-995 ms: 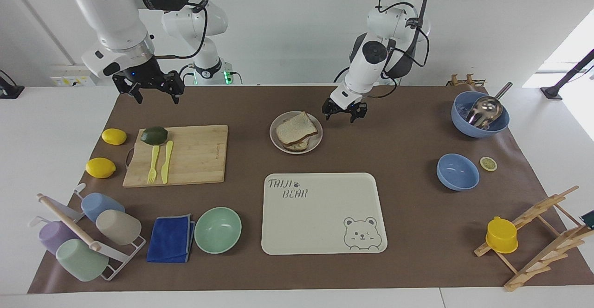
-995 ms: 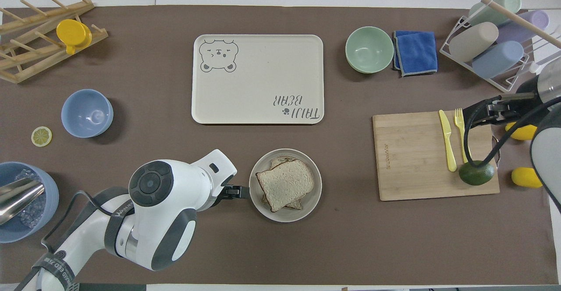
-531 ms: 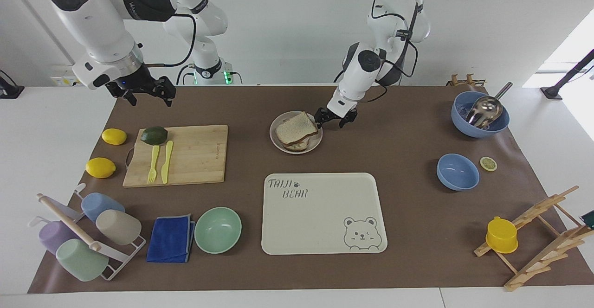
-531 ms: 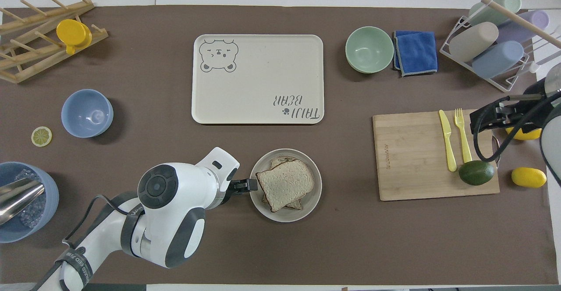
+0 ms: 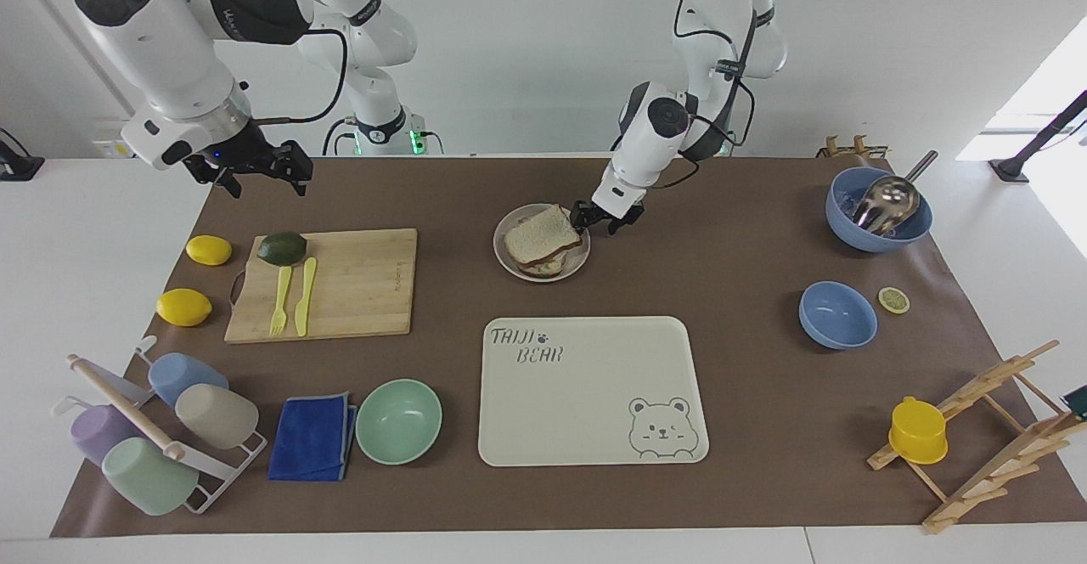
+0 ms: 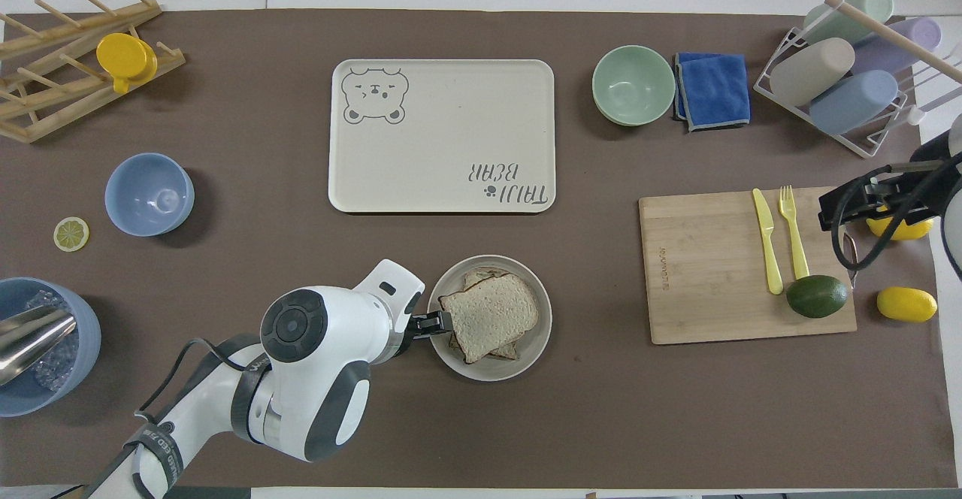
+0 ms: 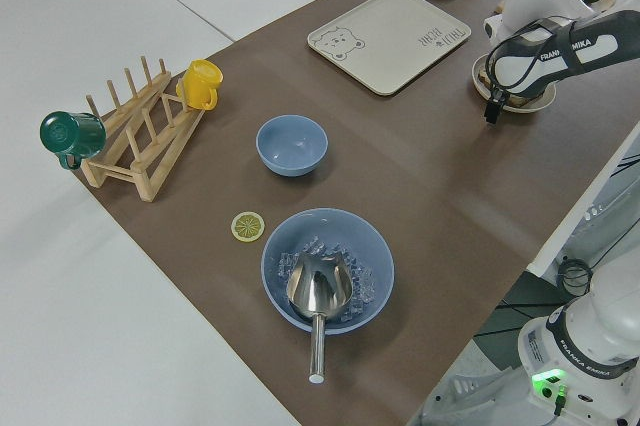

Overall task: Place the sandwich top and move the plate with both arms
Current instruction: 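Reach the left gripper to the plate rim while the right gripper retracts, then grasp the plate rim with the left gripper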

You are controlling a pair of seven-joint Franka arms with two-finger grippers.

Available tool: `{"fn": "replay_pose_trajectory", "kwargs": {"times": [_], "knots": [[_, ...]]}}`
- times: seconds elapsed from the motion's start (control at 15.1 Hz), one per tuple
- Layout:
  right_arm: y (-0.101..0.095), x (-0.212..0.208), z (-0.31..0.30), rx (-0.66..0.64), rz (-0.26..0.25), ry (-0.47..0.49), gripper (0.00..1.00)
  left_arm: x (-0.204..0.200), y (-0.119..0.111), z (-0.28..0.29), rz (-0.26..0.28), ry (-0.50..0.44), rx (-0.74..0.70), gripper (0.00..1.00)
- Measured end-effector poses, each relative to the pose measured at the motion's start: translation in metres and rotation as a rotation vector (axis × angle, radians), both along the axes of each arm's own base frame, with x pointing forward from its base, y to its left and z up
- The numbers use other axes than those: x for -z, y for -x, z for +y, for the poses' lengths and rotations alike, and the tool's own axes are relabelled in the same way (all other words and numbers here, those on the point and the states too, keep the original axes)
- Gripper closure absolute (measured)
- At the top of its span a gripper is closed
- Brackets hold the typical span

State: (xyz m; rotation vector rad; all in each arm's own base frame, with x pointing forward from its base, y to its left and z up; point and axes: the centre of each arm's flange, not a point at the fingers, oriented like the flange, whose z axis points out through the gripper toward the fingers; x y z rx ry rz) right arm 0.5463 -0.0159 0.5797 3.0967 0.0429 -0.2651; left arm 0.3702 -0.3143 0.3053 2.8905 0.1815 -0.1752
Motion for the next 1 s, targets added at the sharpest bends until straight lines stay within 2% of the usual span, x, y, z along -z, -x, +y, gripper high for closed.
{"fn": "replay_pose_trajectory", "kwargs": {"times": [0.07,0.13,0.2,0.27,0.33,0.4,0.46,0.6,0.66,0.8,1.0], "knots": [[0.0,-0.001,0.0,0.016,-0.006,0.003,0.0,0.0,0.002,-0.002,0.002,0.002,0.001,0.42],[-0.001,-0.003,0.001,0.043,-0.013,0.008,0.0,0.0,0.003,-0.003,0.004,0.004,0.0,0.44],[-0.002,-0.003,0.001,0.061,-0.019,0.01,0.0,0.0,0.003,-0.004,0.005,0.005,0.001,0.51],[-0.002,-0.004,0.001,0.069,-0.021,0.012,0.0,0.0,0.004,-0.004,0.005,0.005,0.002,0.51],[-0.002,-0.004,0.001,0.075,-0.022,0.013,0.0,0.0,0.005,-0.006,0.006,0.006,0.005,0.56],[-0.002,-0.004,0.001,0.077,-0.022,0.013,0.0,0.0,0.008,-0.009,0.008,0.008,0.008,0.65],[-0.002,-0.005,0.001,0.077,-0.024,0.013,0.0,0.0,0.009,-0.011,0.01,0.011,0.009,0.65],[0.0,-0.008,0.001,0.077,-0.03,0.013,0.0,0.0,0.011,-0.013,0.012,0.013,0.011,0.81],[0.001,-0.01,0.001,0.077,-0.032,0.013,0.0,0.0,0.011,-0.013,0.012,0.013,0.01,0.81],[0.002,-0.011,0.002,0.075,-0.034,0.012,0.0,-0.002,0.009,-0.014,0.005,0.02,0.004,0.96],[0.002,-0.011,0.002,0.074,-0.033,0.012,0.0,-0.003,0.009,-0.014,0.005,0.02,0.004,0.96]]}}
